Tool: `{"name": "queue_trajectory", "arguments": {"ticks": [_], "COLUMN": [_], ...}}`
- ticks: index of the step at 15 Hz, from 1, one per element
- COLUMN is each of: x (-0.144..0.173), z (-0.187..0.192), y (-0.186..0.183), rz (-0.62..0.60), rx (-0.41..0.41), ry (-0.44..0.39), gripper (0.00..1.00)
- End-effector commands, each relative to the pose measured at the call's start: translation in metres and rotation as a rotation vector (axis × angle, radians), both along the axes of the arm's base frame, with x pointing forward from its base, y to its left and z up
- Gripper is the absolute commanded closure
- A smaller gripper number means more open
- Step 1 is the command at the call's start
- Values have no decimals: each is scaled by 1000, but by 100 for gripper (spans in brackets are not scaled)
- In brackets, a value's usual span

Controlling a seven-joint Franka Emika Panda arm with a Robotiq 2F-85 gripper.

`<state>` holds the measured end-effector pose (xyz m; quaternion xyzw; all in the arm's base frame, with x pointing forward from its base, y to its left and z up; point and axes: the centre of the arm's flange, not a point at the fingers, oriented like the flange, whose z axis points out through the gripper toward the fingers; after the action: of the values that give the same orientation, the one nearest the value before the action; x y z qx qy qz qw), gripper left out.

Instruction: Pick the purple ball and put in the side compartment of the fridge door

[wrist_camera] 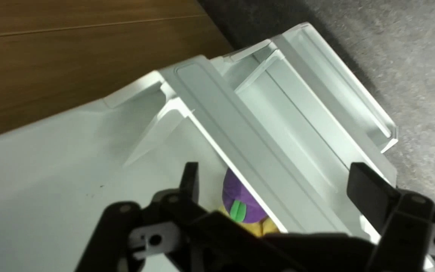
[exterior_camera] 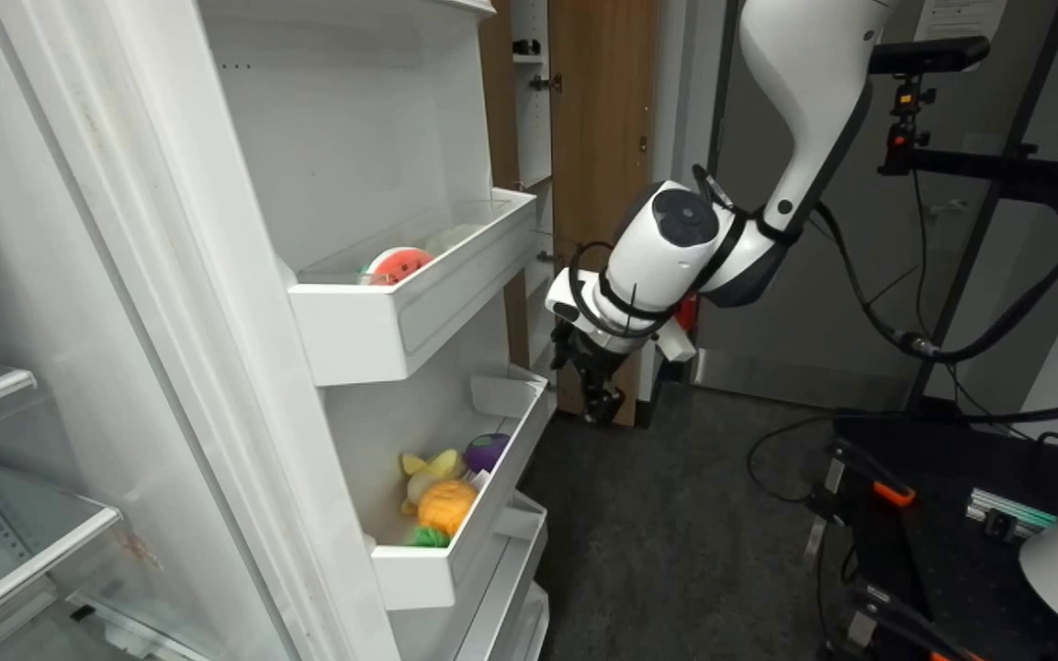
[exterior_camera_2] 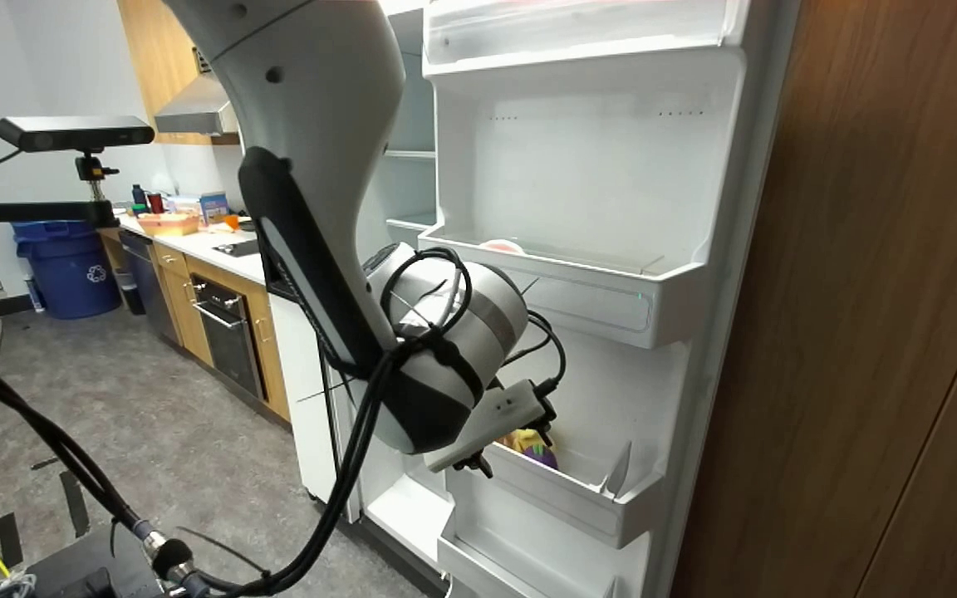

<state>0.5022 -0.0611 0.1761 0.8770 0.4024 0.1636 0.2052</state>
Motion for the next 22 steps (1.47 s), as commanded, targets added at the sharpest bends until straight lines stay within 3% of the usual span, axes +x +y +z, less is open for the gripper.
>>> {"name": "queue_trajectory", "arguments": {"ticks": [1, 6, 11, 12, 14, 18, 20, 21, 22], "x": [-15, -44, -33, -24, -10, 20, 33, 11, 18], "z": [42, 45, 43, 31, 39, 70, 91, 51, 63], "y": [-30, -57, -68, -14, 10, 100, 131, 130, 139], "rz": [4, 61, 15, -5, -10, 1, -22, -8, -9], "rx": [36, 41, 69, 83, 101, 172, 192, 198, 203], "ry": [118, 253, 263, 267, 285, 343, 363, 346, 339], "gripper": [0, 0, 0, 0, 0, 0, 0, 0, 0]}}
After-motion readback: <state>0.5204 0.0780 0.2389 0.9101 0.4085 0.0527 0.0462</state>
